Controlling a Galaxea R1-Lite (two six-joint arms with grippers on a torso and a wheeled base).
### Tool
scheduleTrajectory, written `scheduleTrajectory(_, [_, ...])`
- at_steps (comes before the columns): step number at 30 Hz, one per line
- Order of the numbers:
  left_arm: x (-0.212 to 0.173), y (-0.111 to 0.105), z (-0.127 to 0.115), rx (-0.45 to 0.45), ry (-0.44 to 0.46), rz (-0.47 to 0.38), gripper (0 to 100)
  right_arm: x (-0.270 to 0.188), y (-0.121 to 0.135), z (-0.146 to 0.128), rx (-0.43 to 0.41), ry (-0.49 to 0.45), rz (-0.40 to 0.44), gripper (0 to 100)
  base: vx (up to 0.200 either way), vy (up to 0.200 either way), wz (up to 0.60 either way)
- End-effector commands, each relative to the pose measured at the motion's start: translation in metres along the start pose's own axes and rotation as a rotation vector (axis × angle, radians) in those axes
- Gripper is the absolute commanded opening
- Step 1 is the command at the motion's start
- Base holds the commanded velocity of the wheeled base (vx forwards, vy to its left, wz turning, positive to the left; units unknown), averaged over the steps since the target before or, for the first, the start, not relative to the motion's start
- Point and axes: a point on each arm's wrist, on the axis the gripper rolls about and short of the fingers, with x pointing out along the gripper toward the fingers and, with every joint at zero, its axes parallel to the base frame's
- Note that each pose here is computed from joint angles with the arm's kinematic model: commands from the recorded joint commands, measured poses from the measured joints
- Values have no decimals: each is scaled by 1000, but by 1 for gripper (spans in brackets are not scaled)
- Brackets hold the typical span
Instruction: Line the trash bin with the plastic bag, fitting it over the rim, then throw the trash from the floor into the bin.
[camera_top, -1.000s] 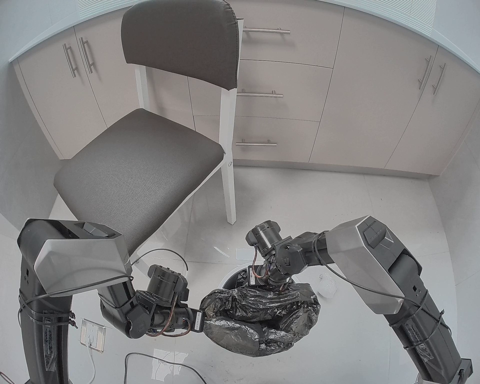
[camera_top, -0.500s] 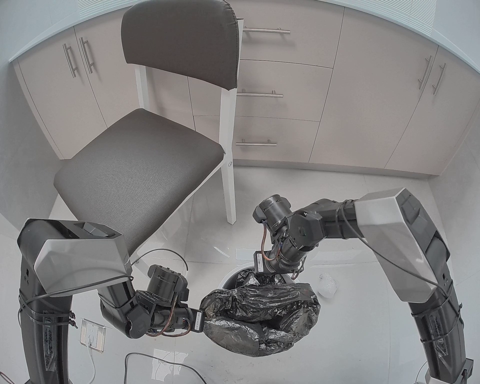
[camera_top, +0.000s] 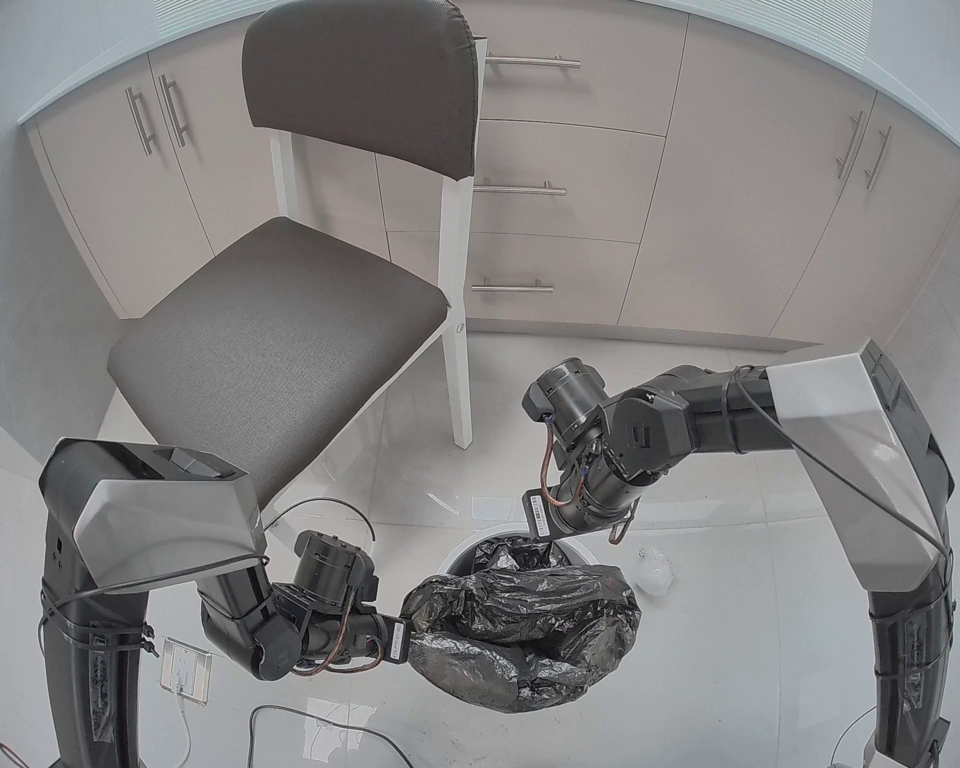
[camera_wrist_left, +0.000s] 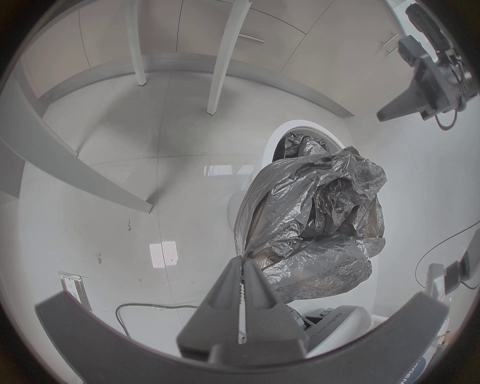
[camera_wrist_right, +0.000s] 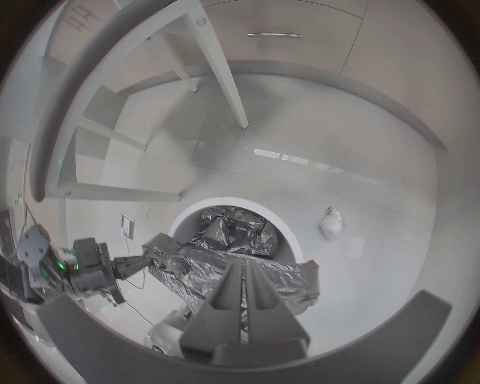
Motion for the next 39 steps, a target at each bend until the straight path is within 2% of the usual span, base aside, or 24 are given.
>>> scheduleTrajectory(1, [1,0,-1,-1,6,1,0,-22,8,-8,-60,-15,-1,100,0,0,0])
scheduleTrajectory(7, [1,0,-1,-1,6,1,0,-23,14,-11,-119,-43,1,100,0,0,0])
scheduleTrajectory(9, [1,0,-1,-1,6,1,0,-19,13,-12,-178,-70,-42,100,0,0,0])
scheduleTrajectory(14, [1,0,-1,-1,6,1,0,0,11,-17,-265,-153,-124,100,0,0,0])
scheduleTrajectory(18, [1,0,-1,-3,6,1,0,14,8,-26,-309,-162,-161,100,0,0,0])
scheduleTrajectory(32, [1,0,-1,-2,3,0,0,19,3,-51,-343,-89,-173,100,0,0,0])
scheduleTrajectory(39, [1,0,-1,-2,3,0,0,29,6,-65,-359,-88,-167,100,0,0,0])
